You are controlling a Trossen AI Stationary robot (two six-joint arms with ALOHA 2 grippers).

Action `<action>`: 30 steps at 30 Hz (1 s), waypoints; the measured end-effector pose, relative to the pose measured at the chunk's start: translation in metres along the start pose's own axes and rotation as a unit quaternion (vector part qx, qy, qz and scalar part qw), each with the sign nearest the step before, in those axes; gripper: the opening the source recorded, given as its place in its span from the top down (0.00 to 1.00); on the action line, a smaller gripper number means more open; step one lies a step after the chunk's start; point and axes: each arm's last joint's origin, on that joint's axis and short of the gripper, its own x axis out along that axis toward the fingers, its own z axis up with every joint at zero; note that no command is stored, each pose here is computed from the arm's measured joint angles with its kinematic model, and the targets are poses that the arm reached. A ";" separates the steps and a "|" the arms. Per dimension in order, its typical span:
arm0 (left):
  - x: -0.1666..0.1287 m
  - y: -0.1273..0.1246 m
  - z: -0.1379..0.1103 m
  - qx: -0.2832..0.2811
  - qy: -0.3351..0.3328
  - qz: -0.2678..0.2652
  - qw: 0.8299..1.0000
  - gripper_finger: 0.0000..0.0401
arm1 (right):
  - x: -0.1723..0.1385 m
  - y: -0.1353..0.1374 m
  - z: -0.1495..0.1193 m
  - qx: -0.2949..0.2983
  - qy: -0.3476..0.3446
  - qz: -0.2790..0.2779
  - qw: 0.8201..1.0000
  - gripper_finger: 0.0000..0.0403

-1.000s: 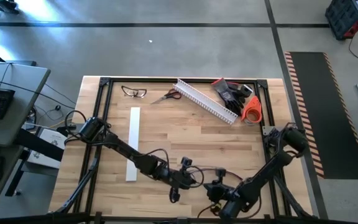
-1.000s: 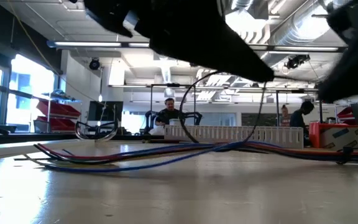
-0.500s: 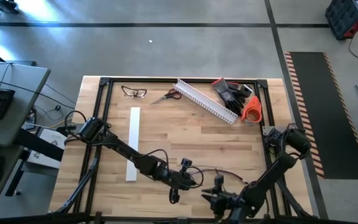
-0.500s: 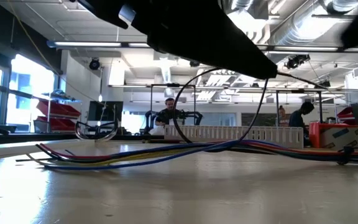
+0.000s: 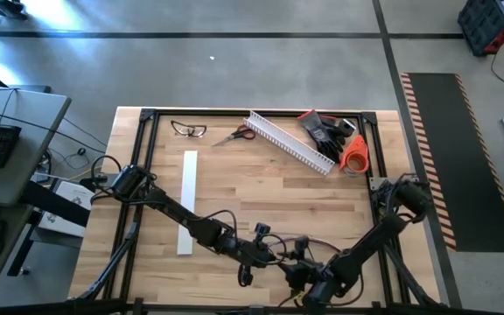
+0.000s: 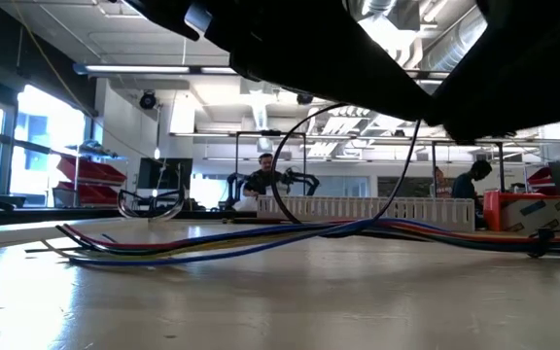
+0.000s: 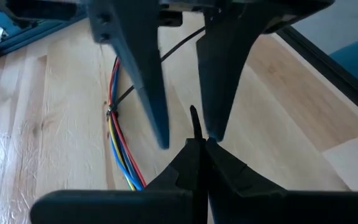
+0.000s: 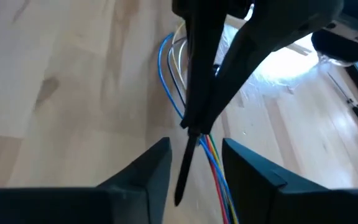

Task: Ziptie cables
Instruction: Wrap the black zip tie on the cable wires

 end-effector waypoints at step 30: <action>0.000 0.000 0.001 -0.005 -0.003 0.000 1.000 1.00 | 0.000 0.013 -0.008 0.000 -0.012 -0.004 1.000 0.82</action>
